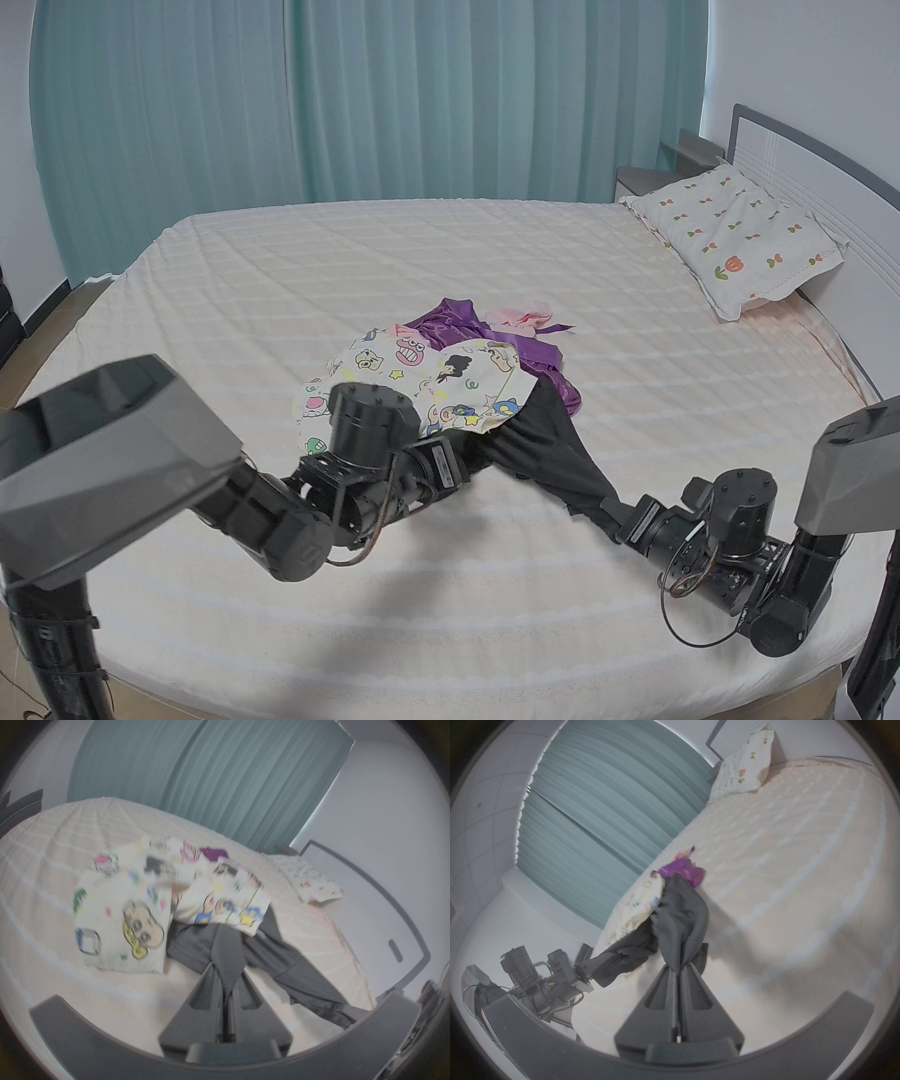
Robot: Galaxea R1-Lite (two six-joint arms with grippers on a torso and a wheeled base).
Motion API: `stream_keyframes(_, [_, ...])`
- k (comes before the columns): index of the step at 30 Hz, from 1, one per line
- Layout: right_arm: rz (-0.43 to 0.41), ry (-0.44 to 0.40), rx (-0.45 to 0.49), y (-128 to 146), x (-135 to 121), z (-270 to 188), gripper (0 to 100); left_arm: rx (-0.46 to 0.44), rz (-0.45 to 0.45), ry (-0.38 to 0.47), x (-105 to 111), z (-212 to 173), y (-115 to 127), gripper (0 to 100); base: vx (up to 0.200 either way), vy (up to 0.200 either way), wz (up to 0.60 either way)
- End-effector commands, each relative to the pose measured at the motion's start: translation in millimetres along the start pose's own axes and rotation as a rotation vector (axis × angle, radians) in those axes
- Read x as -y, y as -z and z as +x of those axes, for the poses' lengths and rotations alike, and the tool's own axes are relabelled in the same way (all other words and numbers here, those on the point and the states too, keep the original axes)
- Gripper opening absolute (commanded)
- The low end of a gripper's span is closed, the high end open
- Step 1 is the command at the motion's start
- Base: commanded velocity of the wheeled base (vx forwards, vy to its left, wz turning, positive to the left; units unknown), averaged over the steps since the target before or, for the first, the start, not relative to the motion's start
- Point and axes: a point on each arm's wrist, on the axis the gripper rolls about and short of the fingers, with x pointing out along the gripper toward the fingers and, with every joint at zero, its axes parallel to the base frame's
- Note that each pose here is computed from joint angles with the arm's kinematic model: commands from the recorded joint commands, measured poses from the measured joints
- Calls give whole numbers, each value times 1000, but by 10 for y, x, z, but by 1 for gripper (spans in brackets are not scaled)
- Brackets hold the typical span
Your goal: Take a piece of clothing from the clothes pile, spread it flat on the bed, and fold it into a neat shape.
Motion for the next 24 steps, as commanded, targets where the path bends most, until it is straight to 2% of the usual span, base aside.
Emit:
stream_keyframes(1, [-4, -308, 298, -733, -678, -395, 0, 261, -57, 108, 272, -1146, -796, 0, 0, 0, 0])
stream_keyframes(3, [-31, -366, 370, -899, -809, -473, 0, 302, -63, 110, 308, -1290, -898, 0, 0, 0, 0])
stream_keyframes(4, [-67, -432, 448, -1079, -975, -607, 0, 354, -75, 125, 353, -1458, -1019, 0, 0, 0, 0])
stream_keyframes(5, [-67, -432, 448, -1079, -975, -607, 0, 354, -75, 125, 353, -1458, -1019, 0, 0, 0, 0])
stream_keyframes(6, [-118, -491, 509, -1256, -1169, -773, 0, 413, -90, 145, 397, -1639, -1149, 0, 0, 0, 0])
stream_keyframes(8, [-167, -542, 572, -1455, -1377, -972, 0, 486, -95, 159, 433, -1834, -1281, 0, 0, 0, 0])
stream_keyframes(9, [-167, -542, 572, -1455, -1377, -972, 0, 486, -95, 159, 433, -1834, -1281, 0, 0, 0, 0])
stream_keyframes(10, [-174, -596, 626, -1631, -1558, -1160, 0, 541, -80, 164, 456, -1996, -1368, 0, 0, 0, 0])
stream_keyframes(12, [-173, -626, 661, -1786, -1701, -1332, 0, 579, -59, 177, 469, -2138, -1427, 0, 0, 0, 0])
stream_keyframes(16, [-191, -629, 693, -1932, -1790, -1461, 0, 629, -51, 191, 472, -2262, -1494, 0, 0, 0, 0])
stream_keyframes(20, [-221, -661, 733, -2091, -1835, -1546, 0, 639, -53, 181, 452, -2296, -1491, 0, 0, 0, 0])
stream_keyframes(24, [-241, -661, 713, -2124, -1820, -1547, 0, 648, -62, 168, 442, -2310, -1493, 0, 0, 0, 0])
